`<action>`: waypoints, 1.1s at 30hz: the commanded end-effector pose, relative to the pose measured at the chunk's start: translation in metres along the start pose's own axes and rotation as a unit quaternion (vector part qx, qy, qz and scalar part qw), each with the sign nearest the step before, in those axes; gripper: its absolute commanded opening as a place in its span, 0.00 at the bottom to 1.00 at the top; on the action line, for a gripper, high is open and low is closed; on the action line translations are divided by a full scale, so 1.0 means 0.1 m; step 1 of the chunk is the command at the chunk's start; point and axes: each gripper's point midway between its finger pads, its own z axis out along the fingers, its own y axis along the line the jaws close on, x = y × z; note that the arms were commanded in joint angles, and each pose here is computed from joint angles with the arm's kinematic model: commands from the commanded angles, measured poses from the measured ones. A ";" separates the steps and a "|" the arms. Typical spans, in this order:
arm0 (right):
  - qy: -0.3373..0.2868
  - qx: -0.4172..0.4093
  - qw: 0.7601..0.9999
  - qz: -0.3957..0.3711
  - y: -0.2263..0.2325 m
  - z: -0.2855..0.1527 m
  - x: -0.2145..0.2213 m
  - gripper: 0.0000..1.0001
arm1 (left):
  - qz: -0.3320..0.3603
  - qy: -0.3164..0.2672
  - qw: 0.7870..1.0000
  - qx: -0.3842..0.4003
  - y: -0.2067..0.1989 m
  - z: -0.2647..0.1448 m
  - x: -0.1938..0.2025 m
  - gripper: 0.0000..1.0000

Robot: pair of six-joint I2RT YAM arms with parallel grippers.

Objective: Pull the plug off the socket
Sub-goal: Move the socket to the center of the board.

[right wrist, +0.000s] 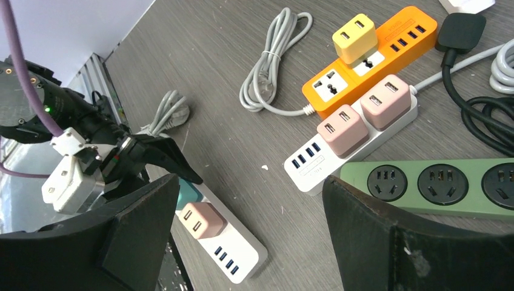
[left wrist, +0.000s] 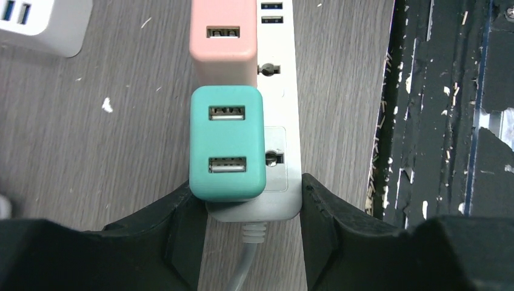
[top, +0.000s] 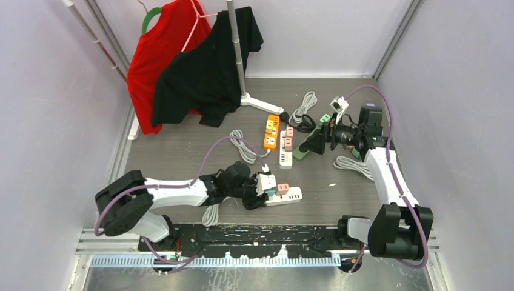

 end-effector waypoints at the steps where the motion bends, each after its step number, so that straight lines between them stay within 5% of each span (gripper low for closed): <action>1: -0.007 -0.011 0.997 -0.074 0.13 -0.07 -0.17 0.92 | 0.028 -0.064 0.997 0.012 0.02 0.16 -0.39 0.12; 5: 0.005 -0.015 0.995 -0.094 0.14 -0.09 -0.10 0.92 | 0.010 -0.053 0.998 -0.010 0.05 0.24 -0.25 0.39; 8: 0.008 -0.020 0.994 -0.107 0.16 -0.10 -0.07 0.92 | 0.001 -0.054 0.998 -0.016 0.05 0.24 -0.20 0.50; 18: 0.023 -0.034 0.990 -0.133 0.22 -0.13 0.04 0.93 | -0.029 -0.090 0.994 -0.057 0.11 0.03 -0.24 0.72; 23: 0.042 -0.029 0.986 -0.161 0.24 -0.18 0.14 0.99 | -0.045 -0.138 0.987 -0.070 0.09 -0.19 -0.42 0.74; 26: 0.044 -0.032 0.983 -0.173 0.27 -0.20 0.19 1.00 | -0.055 -0.170 0.981 -0.076 0.06 -0.38 -0.54 0.86; 29: 0.024 -0.084 0.977 -0.197 0.48 -0.21 0.25 1.00 | -0.067 -0.202 0.975 -0.060 -0.04 -0.52 -0.61 1.00; 33: 0.016 -0.144 0.962 -0.232 0.73 -0.26 0.50 1.00 | -0.077 -0.239 0.967 -0.039 -0.15 -0.64 -0.65 1.00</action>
